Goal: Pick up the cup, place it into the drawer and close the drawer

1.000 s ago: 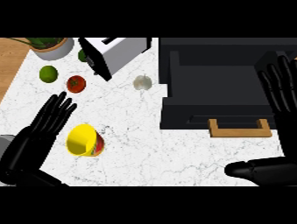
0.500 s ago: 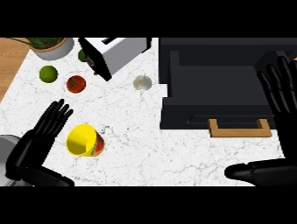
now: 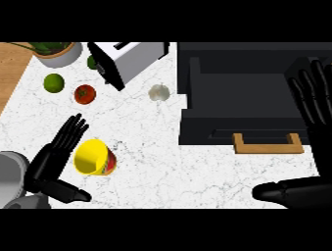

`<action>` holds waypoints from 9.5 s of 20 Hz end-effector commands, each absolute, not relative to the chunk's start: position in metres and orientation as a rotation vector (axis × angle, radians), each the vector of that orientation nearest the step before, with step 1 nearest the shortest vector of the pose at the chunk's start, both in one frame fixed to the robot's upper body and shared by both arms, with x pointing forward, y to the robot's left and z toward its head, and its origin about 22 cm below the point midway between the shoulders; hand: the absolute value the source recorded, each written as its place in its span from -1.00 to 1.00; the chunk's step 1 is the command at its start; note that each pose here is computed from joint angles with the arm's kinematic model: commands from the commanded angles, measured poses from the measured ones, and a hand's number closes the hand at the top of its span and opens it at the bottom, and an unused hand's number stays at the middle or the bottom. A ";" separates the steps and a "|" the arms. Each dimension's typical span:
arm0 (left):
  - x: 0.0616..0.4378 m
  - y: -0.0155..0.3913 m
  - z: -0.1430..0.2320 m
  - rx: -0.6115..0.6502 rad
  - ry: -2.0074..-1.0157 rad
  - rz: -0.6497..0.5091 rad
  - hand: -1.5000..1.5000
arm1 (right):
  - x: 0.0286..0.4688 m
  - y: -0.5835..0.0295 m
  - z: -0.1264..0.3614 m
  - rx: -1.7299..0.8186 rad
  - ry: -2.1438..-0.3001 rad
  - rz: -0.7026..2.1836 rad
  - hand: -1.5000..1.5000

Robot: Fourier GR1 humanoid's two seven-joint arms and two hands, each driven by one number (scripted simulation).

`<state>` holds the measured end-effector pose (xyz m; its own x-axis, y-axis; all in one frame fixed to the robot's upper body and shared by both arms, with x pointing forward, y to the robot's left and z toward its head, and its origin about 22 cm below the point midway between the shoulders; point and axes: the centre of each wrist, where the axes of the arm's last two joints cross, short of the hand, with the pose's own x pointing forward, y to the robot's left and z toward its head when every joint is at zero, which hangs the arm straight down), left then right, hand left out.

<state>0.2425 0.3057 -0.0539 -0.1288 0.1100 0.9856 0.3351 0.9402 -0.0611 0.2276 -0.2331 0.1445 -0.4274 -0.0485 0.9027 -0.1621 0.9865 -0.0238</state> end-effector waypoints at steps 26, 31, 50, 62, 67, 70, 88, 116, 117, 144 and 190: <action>0.249 0.299 -0.134 -0.356 -1.683 -0.172 -1.00 | 0.227 -0.216 0.153 0.156 -2.012 0.148 -1.00; 0.264 0.301 -0.125 -0.410 -1.665 -0.143 -1.00 | 0.230 -0.224 0.141 0.184 -2.009 0.144 -1.00; 0.262 0.284 -0.141 -0.682 -1.624 -0.041 1.00 | 0.217 -0.252 0.142 0.174 -1.990 0.137 -1.00; 0.257 0.304 -0.135 -0.216 -1.889 0.220 1.00 | 0.219 -0.238 0.153 0.134 -2.014 0.134 -1.00; 0.259 0.280 -0.138 -0.070 -1.947 0.310 1.00 | 0.230 -0.236 0.138 0.152 -1.995 0.124 -1.00; 0.260 0.288 -0.133 -0.143 -2.020 0.300 1.00 | 0.231 -0.229 0.151 0.166 -2.002 0.124 -1.00; 0.322 0.191 0.036 -0.385 -2.092 0.113 1.00 | 0.206 -0.251 0.148 0.143 -1.980 0.161 -1.00; 0.401 0.066 0.157 -0.254 -2.037 -0.101 1.00 | 0.223 -0.251 0.125 0.154 -2.002 0.150 -1.00; 0.411 0.064 0.182 -0.282 -2.009 -0.095 1.00 | 0.221 -0.257 0.147 0.148 -1.997 0.132 -1.00; 0.431 0.017 0.136 -0.041 -1.885 -0.283 1.00 | 0.242 -0.251 0.136 0.204 -2.012 0.191 -1.00; 0.347 0.176 0.098 -0.266 -1.894 0.151 -1.00 | 0.228 -0.258 0.130 -0.037 -1.813 0.650 1.00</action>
